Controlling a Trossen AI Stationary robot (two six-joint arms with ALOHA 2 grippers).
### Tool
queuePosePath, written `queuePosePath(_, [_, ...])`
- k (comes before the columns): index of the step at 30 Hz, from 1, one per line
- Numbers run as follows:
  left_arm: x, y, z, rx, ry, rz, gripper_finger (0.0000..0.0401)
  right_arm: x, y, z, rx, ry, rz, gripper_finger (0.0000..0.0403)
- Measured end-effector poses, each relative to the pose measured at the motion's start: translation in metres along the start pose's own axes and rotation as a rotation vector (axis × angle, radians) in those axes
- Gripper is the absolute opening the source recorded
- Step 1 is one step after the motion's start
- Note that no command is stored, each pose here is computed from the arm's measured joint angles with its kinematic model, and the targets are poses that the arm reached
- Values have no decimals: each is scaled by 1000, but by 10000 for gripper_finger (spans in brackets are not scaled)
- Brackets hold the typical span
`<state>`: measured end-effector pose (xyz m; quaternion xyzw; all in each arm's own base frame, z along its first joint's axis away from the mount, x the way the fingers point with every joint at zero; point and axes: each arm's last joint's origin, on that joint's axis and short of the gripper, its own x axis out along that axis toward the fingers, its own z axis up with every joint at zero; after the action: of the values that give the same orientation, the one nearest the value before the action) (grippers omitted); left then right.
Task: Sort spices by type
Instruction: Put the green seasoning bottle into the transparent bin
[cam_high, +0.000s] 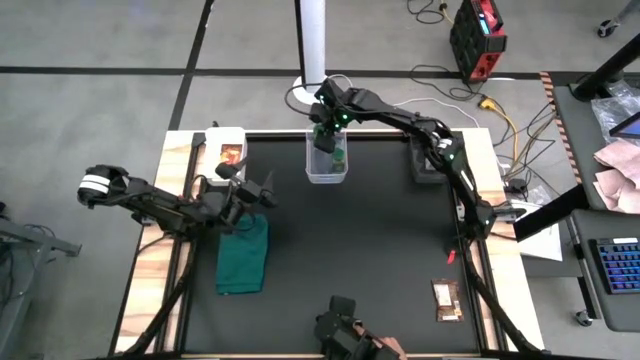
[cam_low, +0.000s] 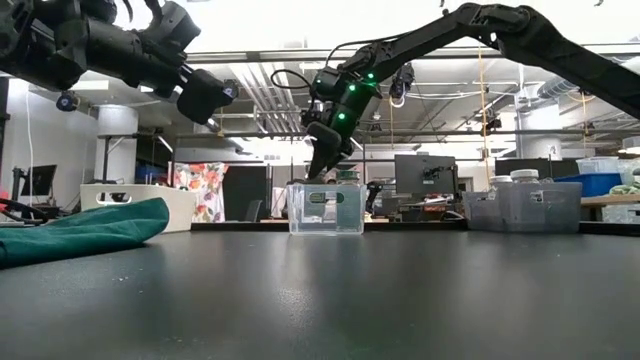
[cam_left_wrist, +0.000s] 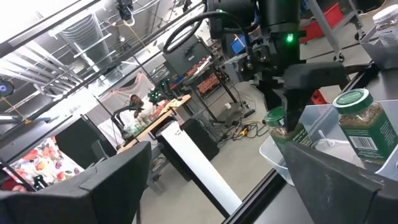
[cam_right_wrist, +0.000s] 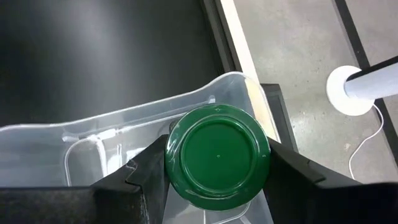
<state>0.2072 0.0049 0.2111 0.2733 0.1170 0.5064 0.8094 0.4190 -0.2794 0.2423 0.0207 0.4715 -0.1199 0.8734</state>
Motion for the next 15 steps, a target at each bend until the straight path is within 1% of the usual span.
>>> queuePosePath(15, [0, 0, 0, 0, -1, 0, 351, 6, 2, -5, -6, 12, 29, 195])
